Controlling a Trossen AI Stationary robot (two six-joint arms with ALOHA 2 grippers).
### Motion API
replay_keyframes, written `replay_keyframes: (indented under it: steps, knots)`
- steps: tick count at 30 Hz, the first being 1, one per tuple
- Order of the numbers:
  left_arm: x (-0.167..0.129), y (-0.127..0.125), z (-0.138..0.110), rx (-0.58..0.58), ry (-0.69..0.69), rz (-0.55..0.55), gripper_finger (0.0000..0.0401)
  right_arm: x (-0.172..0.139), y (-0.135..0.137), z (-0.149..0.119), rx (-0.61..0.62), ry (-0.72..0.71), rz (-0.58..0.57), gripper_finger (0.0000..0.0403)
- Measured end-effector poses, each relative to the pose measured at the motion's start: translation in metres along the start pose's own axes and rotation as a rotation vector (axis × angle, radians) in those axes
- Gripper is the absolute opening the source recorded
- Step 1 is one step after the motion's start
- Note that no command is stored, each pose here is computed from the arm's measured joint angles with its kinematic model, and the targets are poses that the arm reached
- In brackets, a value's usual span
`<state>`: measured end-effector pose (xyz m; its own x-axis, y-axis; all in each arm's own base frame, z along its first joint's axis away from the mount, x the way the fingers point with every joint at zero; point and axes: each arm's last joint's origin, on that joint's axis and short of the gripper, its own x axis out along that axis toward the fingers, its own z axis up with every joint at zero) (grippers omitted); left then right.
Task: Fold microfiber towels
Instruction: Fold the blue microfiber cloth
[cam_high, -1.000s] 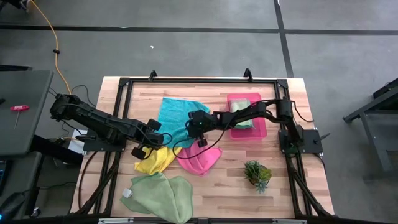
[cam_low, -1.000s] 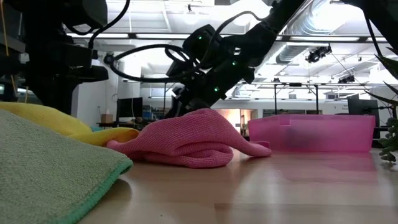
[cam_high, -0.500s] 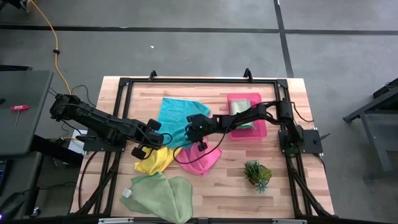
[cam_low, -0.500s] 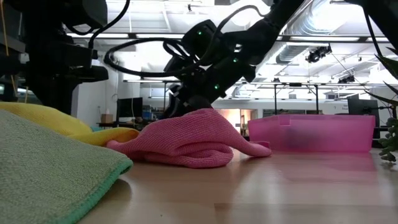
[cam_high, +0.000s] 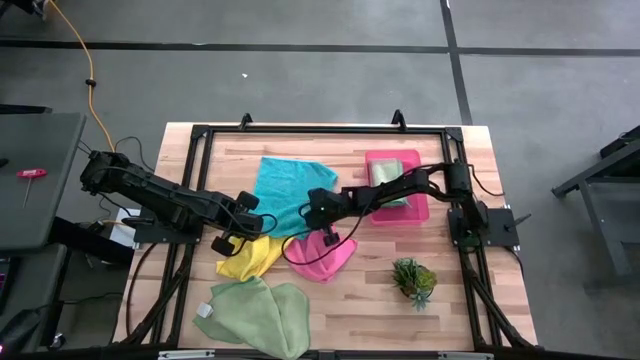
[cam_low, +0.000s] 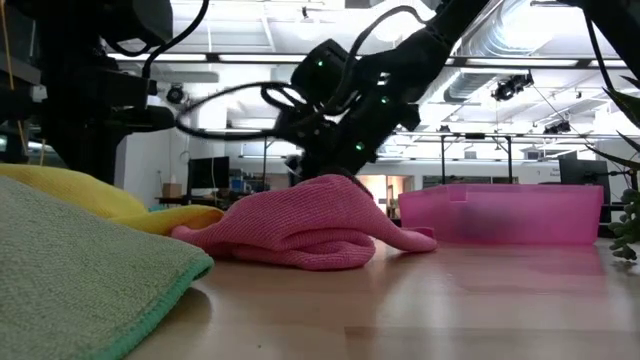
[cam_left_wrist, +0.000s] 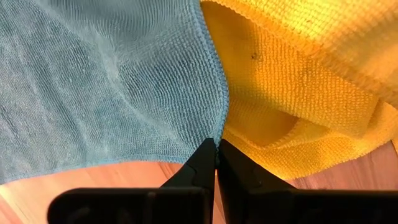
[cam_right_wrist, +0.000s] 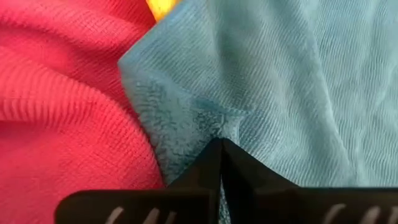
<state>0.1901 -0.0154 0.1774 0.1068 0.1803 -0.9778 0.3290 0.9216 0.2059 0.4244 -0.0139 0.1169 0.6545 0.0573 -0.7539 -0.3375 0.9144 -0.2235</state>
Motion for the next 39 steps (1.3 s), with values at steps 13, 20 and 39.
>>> replay_keyframes:
  steps: [13, 20, 39]
  knots:
    - [0.000, 0.001, 0.002, 0.003, -0.019, 0.005, 0.0000, -0.054, -0.001, 0.006, 0.094, 0.145, 0.073, 0.0000]
    - [0.000, 0.001, 0.003, 0.004, -0.035, 0.010, 0.0000, -0.057, -0.007, 0.015, 0.103, 0.053, 0.034, 0.0000]
    - [0.000, 0.001, 0.003, 0.004, -0.035, 0.010, 0.0000, -0.017, -0.036, -0.009, 0.774, -0.072, 0.217, 0.0192]
